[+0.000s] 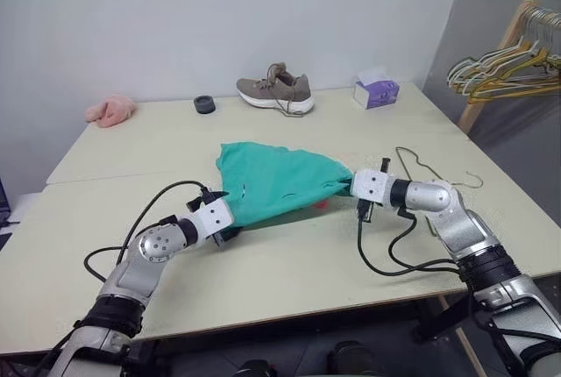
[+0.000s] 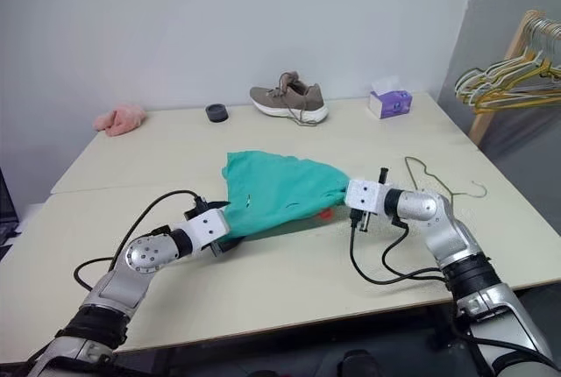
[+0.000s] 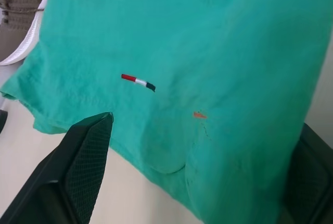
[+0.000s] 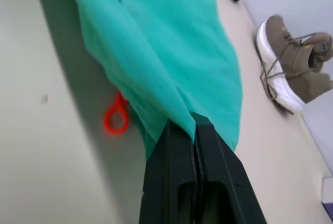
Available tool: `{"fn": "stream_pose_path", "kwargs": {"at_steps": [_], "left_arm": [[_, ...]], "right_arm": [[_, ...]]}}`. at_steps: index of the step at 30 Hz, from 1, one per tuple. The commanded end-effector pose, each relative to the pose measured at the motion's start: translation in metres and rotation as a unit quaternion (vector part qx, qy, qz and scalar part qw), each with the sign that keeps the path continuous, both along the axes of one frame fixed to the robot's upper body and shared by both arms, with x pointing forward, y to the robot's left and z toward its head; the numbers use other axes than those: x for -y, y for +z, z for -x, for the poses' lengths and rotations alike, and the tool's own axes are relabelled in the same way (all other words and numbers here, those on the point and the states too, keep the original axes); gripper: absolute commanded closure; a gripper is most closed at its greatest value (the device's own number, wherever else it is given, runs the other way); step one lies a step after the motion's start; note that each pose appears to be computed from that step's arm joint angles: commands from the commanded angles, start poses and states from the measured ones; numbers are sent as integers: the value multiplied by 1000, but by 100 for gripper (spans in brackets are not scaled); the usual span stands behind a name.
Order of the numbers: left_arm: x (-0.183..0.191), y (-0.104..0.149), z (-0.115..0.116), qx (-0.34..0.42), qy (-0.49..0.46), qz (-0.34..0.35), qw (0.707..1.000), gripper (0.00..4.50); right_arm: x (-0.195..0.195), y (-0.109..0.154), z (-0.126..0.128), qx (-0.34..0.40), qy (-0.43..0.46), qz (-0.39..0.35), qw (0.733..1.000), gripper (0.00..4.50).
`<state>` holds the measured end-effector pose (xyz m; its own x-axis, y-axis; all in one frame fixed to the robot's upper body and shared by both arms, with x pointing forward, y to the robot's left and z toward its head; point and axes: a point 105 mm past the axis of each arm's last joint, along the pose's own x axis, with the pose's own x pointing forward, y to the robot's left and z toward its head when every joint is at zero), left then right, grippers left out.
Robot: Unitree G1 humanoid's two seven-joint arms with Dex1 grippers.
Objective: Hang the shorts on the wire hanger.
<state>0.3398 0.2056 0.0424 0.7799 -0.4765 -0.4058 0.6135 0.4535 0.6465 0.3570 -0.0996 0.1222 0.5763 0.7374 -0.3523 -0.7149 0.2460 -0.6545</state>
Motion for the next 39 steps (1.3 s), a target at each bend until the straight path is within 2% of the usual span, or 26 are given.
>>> {"fn": "stream_pose_path", "kwargs": {"at_steps": [1,10,13,17,20,25,27,30,31,33,37,39], "left_arm": [[-3,-3,-1,-1,-1,-11,1000,62],[-6,0,0,6,-8,-11,1000,348],[-12,15,-2,34,-6,-16,999,449],[-23,66,-9,98,0,-4,995,449],[-36,100,3,91,-10,1,996,449],[-45,129,33,-2,-27,54,998,449],[-39,143,56,-82,-56,93,991,449],[-25,160,75,-158,-94,141,973,449],[-23,163,72,-158,-94,147,972,449],[-21,170,51,-130,-77,169,974,449],[-25,168,-14,-63,-6,176,982,449],[-32,169,-50,-27,43,173,984,449]], "right_arm": [[-4,24,3,7,5,-31,999,450],[-8,21,16,-17,24,-30,999,450],[-10,14,26,-29,51,-18,998,450],[-19,15,49,-46,122,-8,991,450],[-23,22,62,-65,170,-7,983,450],[-18,32,90,-135,242,3,961,450],[-9,44,101,-180,262,7,948,450],[1,58,99,-223,262,11,939,450],[2,61,92,-232,252,8,940,450],[4,65,68,-254,212,-16,943,450],[11,64,-3,-241,101,-24,965,450],[10,68,-38,-200,49,-10,978,450]]}}
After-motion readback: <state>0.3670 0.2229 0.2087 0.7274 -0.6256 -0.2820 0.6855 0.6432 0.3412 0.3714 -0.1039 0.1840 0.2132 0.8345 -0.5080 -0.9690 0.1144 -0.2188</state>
